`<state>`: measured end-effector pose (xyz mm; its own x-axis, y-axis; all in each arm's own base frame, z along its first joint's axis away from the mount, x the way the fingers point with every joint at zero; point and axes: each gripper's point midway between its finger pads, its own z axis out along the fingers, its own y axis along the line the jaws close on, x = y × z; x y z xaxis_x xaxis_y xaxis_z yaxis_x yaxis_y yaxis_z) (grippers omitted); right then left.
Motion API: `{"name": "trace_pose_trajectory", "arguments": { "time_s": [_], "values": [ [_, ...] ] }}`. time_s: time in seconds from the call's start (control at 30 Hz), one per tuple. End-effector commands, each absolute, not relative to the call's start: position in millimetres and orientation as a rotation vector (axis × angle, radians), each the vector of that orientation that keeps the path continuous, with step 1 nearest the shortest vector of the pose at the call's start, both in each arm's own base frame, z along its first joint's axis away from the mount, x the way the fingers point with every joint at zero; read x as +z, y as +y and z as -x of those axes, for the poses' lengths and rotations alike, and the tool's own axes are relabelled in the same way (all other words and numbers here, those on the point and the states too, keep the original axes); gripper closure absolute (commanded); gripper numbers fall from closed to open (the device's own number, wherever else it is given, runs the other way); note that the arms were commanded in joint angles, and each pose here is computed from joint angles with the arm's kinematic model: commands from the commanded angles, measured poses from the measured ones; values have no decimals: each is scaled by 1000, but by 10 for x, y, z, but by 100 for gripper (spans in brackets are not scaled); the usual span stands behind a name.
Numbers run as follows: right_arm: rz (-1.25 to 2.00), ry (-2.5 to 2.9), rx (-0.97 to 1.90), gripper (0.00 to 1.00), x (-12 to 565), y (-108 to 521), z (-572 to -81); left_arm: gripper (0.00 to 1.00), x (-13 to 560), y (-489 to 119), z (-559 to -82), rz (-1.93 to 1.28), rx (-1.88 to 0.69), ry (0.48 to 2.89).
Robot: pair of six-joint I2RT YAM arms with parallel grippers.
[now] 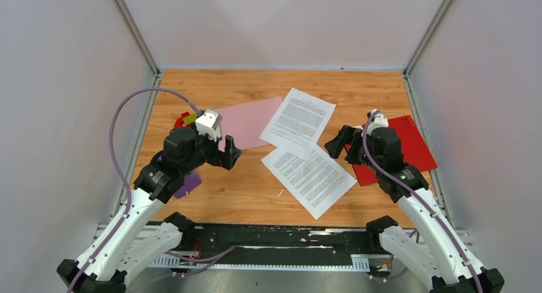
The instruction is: Put the files into the folder
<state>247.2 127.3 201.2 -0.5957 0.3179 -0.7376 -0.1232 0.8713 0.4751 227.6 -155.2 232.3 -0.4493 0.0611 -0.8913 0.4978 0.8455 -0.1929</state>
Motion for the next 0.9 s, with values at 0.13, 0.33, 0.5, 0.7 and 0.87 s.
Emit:
{"name": "trace_pose_trajectory", "arguments": {
  "time_s": [0.13, 0.33, 0.5, 0.7, 0.87],
  "values": [
    [-281, 2032, 469, 1, 2209, 1011, -2665, 0, 2432, -1578, -2278, -433, -553, 1937],
    [-335, 1953, 213, 3, 2158, 635, -2861, 0, 2461, -1577, -2258, -431, -562, 1922],
    [-48, 1992, -29, 10, 1994, 599, -3261, 0, 2507, -1582, -2226, -430, -579, 1903],
    [19, 2130, -294, 28, 1533, 514, -3769, 0, 2541, -1635, -2183, -443, -624, 1880],
    [162, 2238, -487, 42, 1132, 474, -4061, 0, 2549, -1659, -2162, -449, -644, 1878]
  ]
}}
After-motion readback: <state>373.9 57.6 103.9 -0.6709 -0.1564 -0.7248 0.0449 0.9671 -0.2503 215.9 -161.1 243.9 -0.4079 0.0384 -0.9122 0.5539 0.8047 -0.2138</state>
